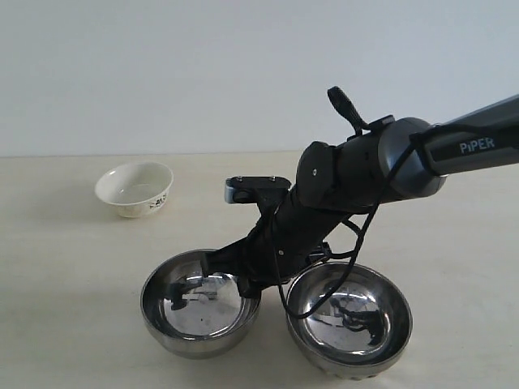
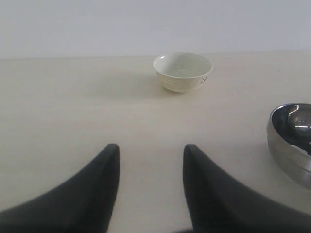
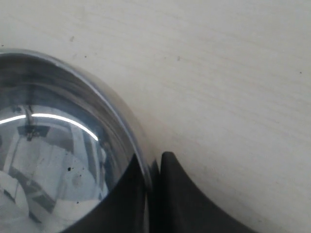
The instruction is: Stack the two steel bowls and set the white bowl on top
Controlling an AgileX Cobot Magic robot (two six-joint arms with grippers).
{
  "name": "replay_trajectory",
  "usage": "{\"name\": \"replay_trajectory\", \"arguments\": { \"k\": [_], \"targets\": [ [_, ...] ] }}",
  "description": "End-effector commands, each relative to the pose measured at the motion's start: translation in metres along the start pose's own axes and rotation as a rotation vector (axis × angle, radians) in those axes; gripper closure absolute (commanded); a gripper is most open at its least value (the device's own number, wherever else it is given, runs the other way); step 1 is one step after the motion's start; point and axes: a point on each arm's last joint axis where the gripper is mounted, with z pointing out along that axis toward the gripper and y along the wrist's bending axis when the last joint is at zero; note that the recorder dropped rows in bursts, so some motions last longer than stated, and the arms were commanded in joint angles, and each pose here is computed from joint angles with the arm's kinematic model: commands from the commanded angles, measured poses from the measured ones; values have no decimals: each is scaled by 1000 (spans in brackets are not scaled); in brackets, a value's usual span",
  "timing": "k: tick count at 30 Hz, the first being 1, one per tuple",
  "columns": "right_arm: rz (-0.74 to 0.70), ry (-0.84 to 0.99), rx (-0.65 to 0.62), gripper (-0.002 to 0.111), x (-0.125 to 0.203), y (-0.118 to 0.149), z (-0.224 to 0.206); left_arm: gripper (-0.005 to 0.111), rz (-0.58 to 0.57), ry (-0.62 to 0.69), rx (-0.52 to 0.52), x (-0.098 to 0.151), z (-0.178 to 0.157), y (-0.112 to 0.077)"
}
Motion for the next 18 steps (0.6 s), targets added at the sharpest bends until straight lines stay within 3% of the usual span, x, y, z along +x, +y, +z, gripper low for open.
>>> {"name": "replay_trajectory", "arguments": {
  "k": [1, 8, 15, 18],
  "targets": [
    [-13, 18, 13, 108, 3, -3, 5, 66, -10, 1, -5, 1, 0, 0],
    [-14, 1, 16, 107, 1, -3, 5, 66, -10, 1, -5, 1, 0, 0],
    [-11, 10, 14, 73, 2, -3, 5, 66, -10, 1, -5, 1, 0, 0],
    [-11, 10, 14, 72, 2, -3, 5, 66, -10, 1, -5, 1, 0, 0]
  ]
}}
